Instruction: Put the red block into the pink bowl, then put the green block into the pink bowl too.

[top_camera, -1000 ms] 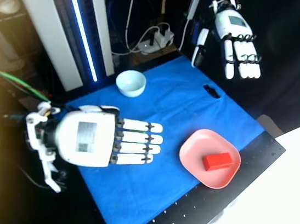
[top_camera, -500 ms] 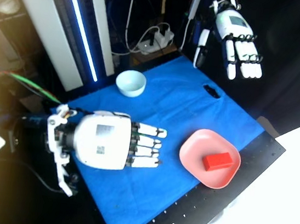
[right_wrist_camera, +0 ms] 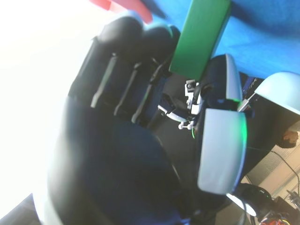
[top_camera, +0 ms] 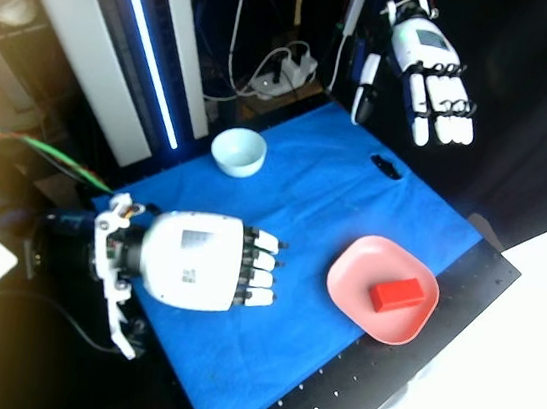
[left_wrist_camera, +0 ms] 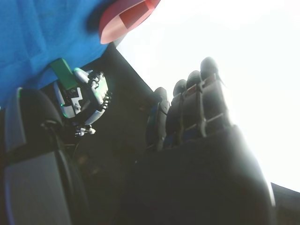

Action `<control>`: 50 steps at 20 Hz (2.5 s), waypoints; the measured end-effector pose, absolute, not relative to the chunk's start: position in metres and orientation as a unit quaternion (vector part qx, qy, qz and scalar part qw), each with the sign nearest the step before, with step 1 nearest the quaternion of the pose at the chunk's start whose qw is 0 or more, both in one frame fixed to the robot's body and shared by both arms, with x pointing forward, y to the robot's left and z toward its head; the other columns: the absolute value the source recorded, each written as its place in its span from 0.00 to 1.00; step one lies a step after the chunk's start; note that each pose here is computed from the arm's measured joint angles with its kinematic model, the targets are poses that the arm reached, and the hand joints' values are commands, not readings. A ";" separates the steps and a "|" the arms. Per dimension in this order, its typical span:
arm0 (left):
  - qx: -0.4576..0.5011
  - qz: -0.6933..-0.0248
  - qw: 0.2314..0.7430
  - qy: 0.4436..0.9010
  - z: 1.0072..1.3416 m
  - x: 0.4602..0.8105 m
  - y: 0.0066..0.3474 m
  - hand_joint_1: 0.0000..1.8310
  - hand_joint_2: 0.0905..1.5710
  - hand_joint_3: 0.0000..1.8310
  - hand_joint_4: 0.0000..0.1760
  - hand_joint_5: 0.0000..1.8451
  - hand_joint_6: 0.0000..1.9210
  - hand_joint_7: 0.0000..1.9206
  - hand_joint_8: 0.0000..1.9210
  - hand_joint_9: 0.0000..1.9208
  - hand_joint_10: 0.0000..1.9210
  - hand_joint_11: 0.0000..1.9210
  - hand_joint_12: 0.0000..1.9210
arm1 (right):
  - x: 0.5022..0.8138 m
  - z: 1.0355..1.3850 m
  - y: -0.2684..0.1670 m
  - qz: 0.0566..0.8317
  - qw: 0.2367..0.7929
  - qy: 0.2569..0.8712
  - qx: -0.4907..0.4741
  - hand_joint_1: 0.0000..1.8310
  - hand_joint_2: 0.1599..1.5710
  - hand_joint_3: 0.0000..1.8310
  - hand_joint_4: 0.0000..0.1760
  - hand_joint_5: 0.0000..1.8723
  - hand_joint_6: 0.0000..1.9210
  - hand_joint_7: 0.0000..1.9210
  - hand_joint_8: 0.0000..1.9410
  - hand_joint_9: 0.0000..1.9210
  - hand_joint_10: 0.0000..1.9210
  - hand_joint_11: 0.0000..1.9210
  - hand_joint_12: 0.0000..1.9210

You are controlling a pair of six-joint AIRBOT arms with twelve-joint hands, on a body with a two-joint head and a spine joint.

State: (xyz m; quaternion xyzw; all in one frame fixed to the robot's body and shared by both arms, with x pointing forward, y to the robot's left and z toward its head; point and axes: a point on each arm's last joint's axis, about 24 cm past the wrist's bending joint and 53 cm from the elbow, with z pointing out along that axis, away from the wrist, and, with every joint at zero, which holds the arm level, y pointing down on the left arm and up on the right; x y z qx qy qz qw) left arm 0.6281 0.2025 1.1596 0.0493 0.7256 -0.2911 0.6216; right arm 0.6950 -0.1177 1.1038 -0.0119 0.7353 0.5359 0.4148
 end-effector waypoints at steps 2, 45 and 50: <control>0.049 -0.291 0.621 0.726 1.159 0.628 0.202 0.55 0.53 0.00 0.22 0.07 0.00 0.02 0.00 0.00 0.00 0.00 0.05 | 0.696 1.104 -0.118 0.537 0.416 0.734 -0.008 0.70 0.64 0.00 0.00 0.63 0.26 0.54 0.58 0.48 0.75 0.43 0.89; 0.050 -0.319 0.635 0.702 1.175 0.623 0.192 0.55 0.53 0.00 0.29 0.06 0.00 0.03 0.00 0.01 0.00 0.00 0.15 | 0.736 1.189 -0.105 0.608 0.471 0.639 0.029 0.39 0.45 0.00 1.00 0.00 0.00 0.00 0.00 0.00 0.00 0.00 0.00; 0.046 -0.321 0.637 0.700 1.179 0.617 0.197 0.49 0.51 0.00 0.63 0.07 0.00 0.03 0.00 0.02 0.00 0.00 0.12 | 0.702 1.182 -0.142 0.625 0.453 0.634 0.048 0.46 0.42 0.00 0.95 0.02 0.00 0.00 0.00 0.00 0.00 0.01 0.00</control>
